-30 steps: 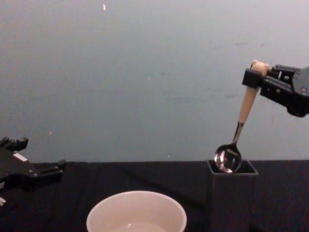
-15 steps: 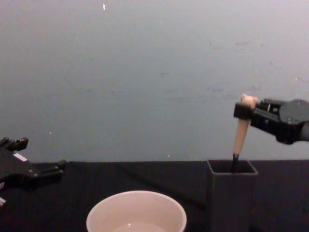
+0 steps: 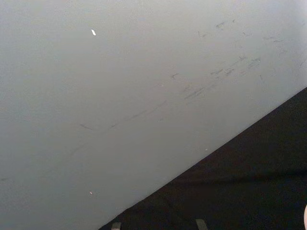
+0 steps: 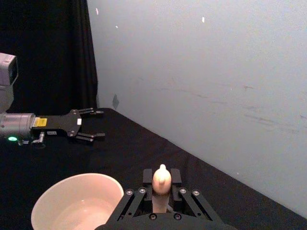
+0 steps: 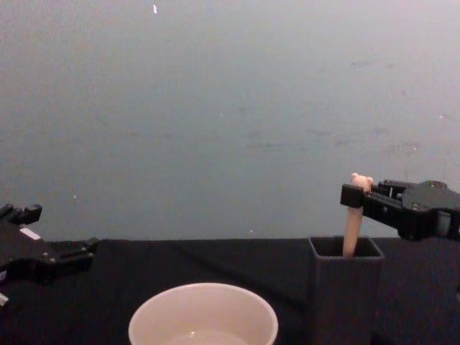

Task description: Pick up the stirring spoon with one hand, stir inside the cup, then place it back in its original position.

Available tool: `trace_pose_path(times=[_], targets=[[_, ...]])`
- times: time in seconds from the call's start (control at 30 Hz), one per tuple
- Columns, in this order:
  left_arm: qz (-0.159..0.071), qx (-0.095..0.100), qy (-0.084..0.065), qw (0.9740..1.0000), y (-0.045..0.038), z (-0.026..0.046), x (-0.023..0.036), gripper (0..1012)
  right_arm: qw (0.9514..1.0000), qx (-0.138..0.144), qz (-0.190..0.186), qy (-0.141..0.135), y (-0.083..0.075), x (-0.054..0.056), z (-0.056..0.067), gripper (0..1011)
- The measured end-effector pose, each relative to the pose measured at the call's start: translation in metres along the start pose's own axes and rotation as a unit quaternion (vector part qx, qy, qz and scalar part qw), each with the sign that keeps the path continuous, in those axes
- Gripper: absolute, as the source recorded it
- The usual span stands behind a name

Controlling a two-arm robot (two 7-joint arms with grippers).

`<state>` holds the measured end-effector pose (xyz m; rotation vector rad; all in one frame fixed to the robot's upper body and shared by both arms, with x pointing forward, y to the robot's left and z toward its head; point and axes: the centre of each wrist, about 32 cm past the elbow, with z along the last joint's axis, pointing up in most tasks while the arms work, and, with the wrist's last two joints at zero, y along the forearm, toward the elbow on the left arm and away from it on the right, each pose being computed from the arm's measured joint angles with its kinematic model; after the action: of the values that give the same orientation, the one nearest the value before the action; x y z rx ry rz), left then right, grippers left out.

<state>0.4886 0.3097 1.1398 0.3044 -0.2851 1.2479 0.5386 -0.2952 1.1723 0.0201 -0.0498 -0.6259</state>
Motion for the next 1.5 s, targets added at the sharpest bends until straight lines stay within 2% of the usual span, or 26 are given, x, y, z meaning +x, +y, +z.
trace_pose_path(times=[0.57, 1.17, 1.3, 1.33, 1.37, 1.43, 1.5], targets=[[0.0, 0.0, 0.0, 1.0, 0.0, 0.0, 0.0, 1001, 0.9995, -0.02, -0.012, 0.019, -0.0004, -0.0069, -0.0074, 212], [0.0, 0.0, 0.0, 1.0, 0.0, 0.0, 0.0, 1001, 0.9994, -0.025, -0.014, 0.018, -0.0006, -0.0086, -0.0078, 215], [0.0, 0.0, 0.0, 1.0, 0.0, 0.0, 0.0, 1001, 0.9994, -0.024, -0.014, 0.018, -0.0006, -0.0084, -0.0077, 298], [0.0, 0.0, 0.0, 1.0, 0.0, 0.0, 0.0, 1001, 0.9994, -0.024, -0.014, 0.018, -0.0006, -0.0084, -0.0077, 360], [0.0, 0.0, 0.0, 1.0, 0.0, 0.0, 0.0, 1001, 0.9994, -0.024, -0.014, 0.018, -0.0006, -0.0083, -0.0076, 360], [0.0, 0.0, 0.0, 1.0, 0.0, 0.0, 0.0, 1001, 0.9994, -0.024, -0.014, 0.018, -0.0007, -0.0082, -0.0076, 459], [0.0, 0.0, 0.0, 1.0, 0.0, 0.0, 0.0, 1001, 0.9994, -0.024, -0.014, 0.018, -0.0007, -0.0081, -0.0075, 489]])
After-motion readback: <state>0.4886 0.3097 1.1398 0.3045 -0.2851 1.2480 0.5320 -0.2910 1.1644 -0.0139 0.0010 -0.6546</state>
